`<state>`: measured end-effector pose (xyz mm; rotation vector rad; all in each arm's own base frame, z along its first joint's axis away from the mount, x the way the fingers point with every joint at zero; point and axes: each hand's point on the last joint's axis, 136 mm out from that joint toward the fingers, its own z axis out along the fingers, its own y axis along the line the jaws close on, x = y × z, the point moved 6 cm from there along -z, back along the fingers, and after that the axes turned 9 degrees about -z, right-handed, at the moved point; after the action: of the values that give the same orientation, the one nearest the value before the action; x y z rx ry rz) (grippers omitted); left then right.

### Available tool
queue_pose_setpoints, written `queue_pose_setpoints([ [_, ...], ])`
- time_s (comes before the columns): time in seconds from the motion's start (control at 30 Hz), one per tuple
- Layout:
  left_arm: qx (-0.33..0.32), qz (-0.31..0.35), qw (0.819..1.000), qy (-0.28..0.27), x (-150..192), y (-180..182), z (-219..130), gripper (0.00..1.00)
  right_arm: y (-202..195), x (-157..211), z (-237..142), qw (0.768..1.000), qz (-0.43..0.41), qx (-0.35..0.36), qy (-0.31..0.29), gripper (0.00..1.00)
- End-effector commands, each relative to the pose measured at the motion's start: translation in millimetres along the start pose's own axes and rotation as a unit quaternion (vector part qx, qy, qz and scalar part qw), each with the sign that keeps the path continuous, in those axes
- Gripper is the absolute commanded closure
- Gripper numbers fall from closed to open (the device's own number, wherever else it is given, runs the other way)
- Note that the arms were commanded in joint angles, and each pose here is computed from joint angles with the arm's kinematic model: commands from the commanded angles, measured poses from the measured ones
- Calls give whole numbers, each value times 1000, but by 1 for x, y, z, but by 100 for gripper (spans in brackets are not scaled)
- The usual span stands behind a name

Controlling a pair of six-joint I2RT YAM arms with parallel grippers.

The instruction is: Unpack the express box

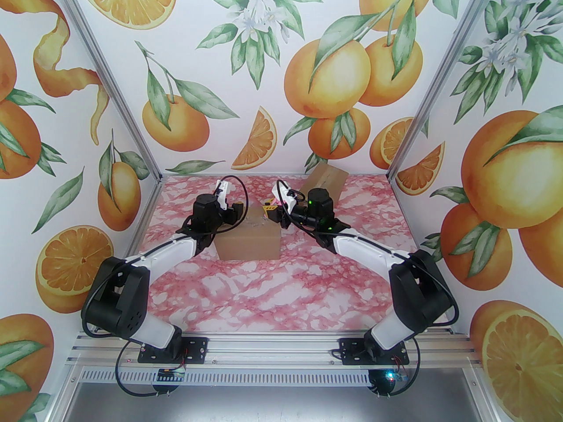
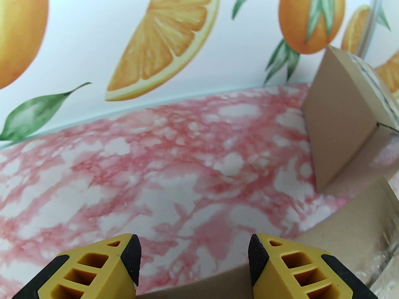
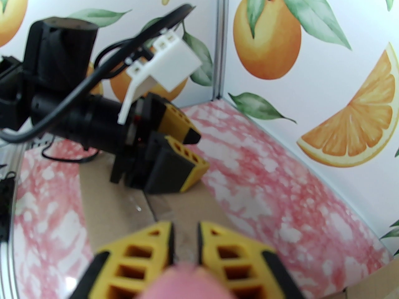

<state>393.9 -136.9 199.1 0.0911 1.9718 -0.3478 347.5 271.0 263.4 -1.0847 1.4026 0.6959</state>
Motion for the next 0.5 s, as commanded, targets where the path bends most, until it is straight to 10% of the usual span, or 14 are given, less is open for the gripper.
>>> queue_pose_setpoints([
  [0.0,-71,-29,981,178,103,27,2,39,0,27,-6,998,28,-14,55,100],
  [0.47,-76,-21,960,267,124,35,16,45,-18,41,-18,998,20,-31,57,100],
])
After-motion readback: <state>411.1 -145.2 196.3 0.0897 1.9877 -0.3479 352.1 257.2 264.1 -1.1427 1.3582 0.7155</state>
